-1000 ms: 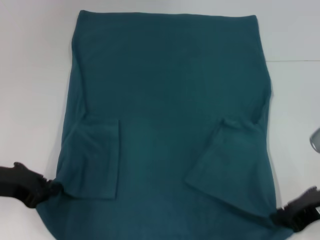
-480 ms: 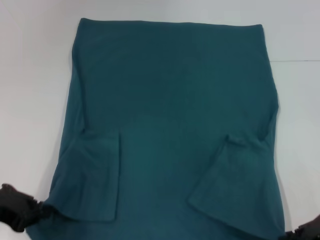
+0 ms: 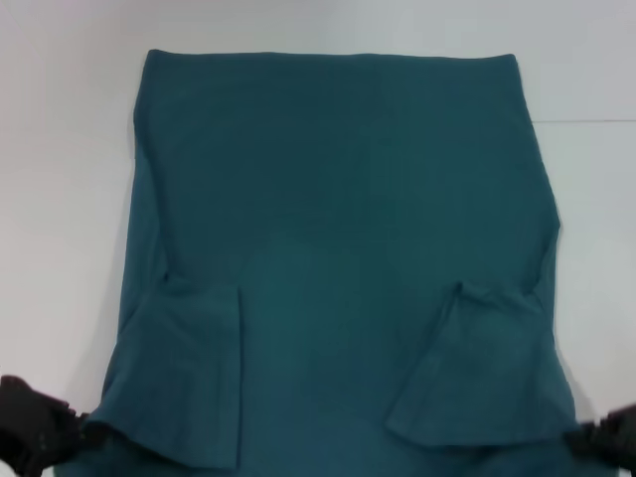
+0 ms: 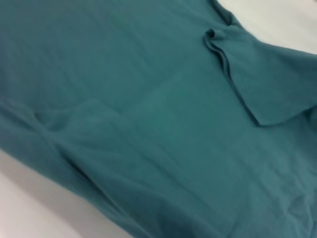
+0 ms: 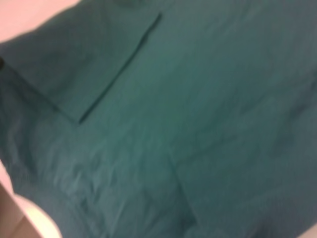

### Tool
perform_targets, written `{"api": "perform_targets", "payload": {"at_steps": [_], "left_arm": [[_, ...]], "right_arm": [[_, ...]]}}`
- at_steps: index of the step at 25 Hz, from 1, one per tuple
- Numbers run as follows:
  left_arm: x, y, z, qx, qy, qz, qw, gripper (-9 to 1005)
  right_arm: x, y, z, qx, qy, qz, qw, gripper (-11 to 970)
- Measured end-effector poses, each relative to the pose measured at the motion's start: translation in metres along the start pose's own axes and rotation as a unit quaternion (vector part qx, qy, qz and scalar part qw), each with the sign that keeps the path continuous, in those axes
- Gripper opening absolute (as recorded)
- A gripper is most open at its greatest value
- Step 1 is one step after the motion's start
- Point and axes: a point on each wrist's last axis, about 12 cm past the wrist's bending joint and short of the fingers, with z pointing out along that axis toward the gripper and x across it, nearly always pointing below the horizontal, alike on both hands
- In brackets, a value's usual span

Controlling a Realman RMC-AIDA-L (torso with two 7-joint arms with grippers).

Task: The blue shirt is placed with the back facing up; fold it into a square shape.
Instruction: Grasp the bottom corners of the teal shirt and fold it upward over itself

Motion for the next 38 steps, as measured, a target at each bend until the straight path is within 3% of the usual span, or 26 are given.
{"api": "perform_targets", "payload": {"at_steps": [7,12,23,29,38], "left_arm": [[-0.028,0.010,-0.009,-0.016,-0.032,0.003,0.999,48],[-0.051,0.029,-0.018,-0.032,-0.076,-0.012,0.997,49],[-0.103,0.066,-0.005,-0.085,-0.128,-0.035,0.987,50],[-0.126,0.074,-0.001,-0.106,-0.148,-0.032,0.983,51],[-0.136,0.085,0.006,-0.138,-0.168,-0.043,0.975,52]], "right_arm": [[-0.029,-0.011,-0.014,0.022,-0.039,-0.016,0.999,51],[-0.052,-0.020,-0.026,0.040,-0.076,-0.012,0.996,53],[-0.092,-0.057,-0.037,0.094,-0.137,0.012,0.986,59],[-0.114,-0.072,-0.036,0.129,-0.152,0.012,0.980,62],[-0.140,-0.087,-0.038,0.145,-0.175,0.010,0.974,66]]}}
